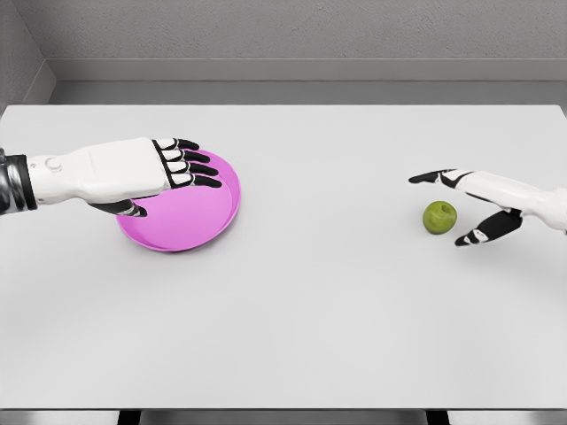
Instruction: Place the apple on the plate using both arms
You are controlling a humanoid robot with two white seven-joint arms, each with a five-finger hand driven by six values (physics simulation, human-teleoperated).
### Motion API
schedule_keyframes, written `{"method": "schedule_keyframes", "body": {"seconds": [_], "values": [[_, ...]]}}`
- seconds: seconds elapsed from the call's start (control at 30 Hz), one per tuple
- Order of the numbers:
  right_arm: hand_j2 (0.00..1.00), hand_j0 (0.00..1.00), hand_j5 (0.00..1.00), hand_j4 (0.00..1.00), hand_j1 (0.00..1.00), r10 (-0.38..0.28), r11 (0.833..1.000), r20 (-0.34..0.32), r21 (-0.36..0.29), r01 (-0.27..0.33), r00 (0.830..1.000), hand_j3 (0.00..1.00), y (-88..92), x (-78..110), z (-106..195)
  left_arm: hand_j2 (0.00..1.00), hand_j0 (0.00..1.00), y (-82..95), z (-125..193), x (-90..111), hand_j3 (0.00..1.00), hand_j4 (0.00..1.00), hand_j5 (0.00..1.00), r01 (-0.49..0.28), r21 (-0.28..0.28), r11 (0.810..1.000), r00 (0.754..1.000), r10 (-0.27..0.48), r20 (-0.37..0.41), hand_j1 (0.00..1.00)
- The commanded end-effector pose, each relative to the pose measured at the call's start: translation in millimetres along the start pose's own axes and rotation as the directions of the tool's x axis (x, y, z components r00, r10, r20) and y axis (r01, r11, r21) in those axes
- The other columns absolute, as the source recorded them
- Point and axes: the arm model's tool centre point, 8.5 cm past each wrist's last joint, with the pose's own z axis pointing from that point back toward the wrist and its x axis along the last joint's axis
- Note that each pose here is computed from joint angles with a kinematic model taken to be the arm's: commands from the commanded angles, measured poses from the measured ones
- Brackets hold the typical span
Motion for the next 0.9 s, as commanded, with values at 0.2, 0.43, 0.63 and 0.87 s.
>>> {"method": "schedule_keyframes", "body": {"seconds": [0.2, 0.43, 0.63, 0.87], "values": [[1.0, 1.0, 1.0, 1.0, 1.0, -0.013, 0.999, -0.032, 0.034, 0.014, 0.999, 1.0, 18.1, -11.4, -12, 1.0, 1.0, 0.6, 0, 0, 1.0, 1.0, 1.0, -0.004, 0.004, 1.0, 1.0, 0.004, -0.001, 1.0], [1.0, 1.0, 1.0, 1.0, 1.0, -0.045, 0.999, -0.077, 0.015, 0.046, 0.996, 1.0, 16.9, -28.1, -9, 1.0, 1.0, 0.6, 0, 0, 1.0, 1.0, 1.0, -0.004, 0.004, 1.0, 1.0, 0.004, -0.001, 1.0], [1.0, 1.0, 1.0, 1.0, 1.0, -0.051, 0.999, -0.086, 0.013, 0.052, 0.995, 1.0, 17.6, -31.0, -8, 1.0, 1.0, 0.5, 1, 0, 1.0, 1.0, 1.0, -0.004, 0.003, 1.0, 1.0, 0.004, -0.002, 1.0], [1.0, 1.0, 1.0, 1.0, 1.0, -0.006, 0.999, -0.108, 0.032, 0.009, 0.994, 1.0, 11.7, -32.6, -10, 1.0, 1.0, 0.5, 1, 0, 1.0, 1.0, 1.0, -0.004, 0.003, 1.0, 1.0, 0.004, -0.002, 1.0]]}}
